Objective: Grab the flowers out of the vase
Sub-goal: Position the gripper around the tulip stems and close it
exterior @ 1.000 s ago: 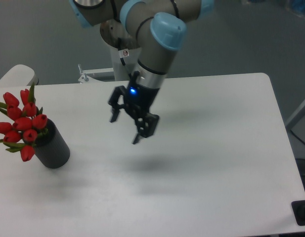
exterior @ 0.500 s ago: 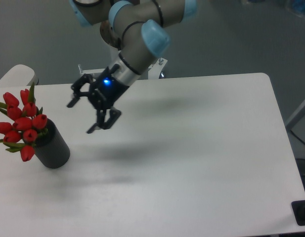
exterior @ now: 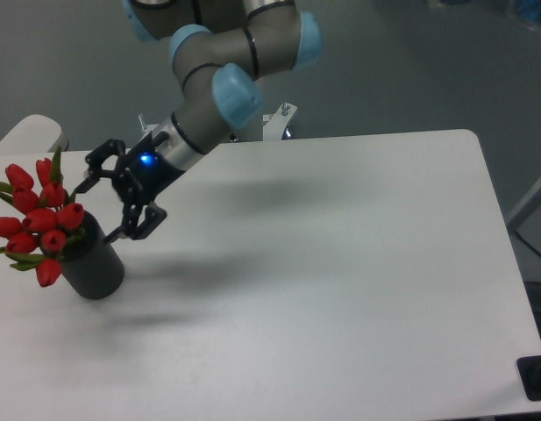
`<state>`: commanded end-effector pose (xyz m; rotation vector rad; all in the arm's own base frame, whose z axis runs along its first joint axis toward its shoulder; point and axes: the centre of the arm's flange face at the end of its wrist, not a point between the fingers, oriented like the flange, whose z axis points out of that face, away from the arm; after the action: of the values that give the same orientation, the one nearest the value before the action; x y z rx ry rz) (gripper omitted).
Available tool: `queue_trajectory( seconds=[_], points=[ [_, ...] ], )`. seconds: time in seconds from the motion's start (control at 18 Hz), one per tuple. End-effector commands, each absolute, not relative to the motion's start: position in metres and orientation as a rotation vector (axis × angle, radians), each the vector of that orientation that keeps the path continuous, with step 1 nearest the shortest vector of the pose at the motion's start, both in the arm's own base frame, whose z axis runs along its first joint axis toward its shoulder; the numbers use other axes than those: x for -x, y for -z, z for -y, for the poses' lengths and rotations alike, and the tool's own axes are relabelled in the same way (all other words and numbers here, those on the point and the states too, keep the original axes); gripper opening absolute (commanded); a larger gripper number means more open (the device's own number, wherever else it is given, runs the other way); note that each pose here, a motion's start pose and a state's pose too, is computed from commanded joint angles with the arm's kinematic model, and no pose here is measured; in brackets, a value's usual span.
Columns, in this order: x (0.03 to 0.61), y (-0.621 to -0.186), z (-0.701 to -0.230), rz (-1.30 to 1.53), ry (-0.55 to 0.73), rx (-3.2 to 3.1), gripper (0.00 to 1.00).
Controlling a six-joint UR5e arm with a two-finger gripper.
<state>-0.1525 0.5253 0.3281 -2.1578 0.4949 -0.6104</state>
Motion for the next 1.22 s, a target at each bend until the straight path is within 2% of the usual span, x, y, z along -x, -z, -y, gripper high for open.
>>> queue_trajectory(
  seconds=[0.78, 0.83, 0.94, 1.06, 1.22],
  points=[
    [0.136, -0.322, -0.542, -0.506, 0.661, 2.166, 1.0],
    [0.136, -0.322, -0.542, -0.506, 0.659, 2.165, 0.93],
    [0.136, -0.324, -0.542, -0.511, 0.65, 2.161, 0.72],
    [0.137, -0.324, -0.543, -0.518, 0.638, 2.156, 0.54],
    [0.137, -0.325, -0.543, -0.522, 0.629, 2.152, 0.45]
  ],
)
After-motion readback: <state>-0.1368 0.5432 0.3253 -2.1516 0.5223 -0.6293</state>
